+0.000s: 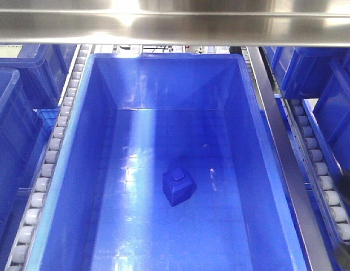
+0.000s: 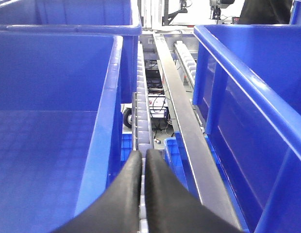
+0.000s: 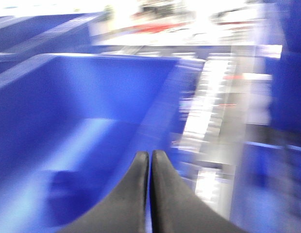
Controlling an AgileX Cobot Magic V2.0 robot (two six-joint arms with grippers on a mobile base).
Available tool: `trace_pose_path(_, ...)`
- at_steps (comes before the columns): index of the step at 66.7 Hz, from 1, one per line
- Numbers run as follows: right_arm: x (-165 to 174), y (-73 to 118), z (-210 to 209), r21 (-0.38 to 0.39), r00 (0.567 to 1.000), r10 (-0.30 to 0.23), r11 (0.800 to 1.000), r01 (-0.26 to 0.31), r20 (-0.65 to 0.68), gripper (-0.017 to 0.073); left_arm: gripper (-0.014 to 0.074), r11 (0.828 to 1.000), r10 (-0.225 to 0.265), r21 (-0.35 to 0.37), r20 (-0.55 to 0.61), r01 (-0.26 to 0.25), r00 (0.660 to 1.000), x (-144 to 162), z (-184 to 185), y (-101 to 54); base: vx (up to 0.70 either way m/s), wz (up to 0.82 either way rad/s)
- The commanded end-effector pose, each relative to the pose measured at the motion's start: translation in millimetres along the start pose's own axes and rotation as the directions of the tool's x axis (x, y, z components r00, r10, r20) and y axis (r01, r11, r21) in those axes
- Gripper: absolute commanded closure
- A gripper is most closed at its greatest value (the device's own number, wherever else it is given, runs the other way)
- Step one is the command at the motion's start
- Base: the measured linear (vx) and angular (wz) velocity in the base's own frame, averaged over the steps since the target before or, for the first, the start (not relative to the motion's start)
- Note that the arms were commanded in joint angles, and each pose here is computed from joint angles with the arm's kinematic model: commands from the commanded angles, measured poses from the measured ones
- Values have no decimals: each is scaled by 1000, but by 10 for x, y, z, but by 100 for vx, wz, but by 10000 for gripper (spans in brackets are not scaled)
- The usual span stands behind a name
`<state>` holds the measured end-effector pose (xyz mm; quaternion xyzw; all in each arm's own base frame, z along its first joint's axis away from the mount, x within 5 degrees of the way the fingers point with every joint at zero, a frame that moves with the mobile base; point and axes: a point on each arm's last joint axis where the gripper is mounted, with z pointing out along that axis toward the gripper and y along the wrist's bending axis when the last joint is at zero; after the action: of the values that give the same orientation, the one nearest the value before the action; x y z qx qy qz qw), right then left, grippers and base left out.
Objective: Pour parts from conveyor to right shelf
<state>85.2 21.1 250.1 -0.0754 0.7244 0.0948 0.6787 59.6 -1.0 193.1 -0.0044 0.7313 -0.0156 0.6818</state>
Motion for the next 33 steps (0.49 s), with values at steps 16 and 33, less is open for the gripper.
trace_pose_path(16, 353, -147, -242, 212, 987, -8, 977, -27, 161, 568, 599, 1000, -17, 12, 80, 16, 997, -128, 2, -9, 0, 0)
trace_pose_path(33, 508, -150, -303, 228, 992, -1, 973, -29, 129, 568, 599, 1000, -17, 12, 81, 16, 997, -128, 0, -9, 0, 0)
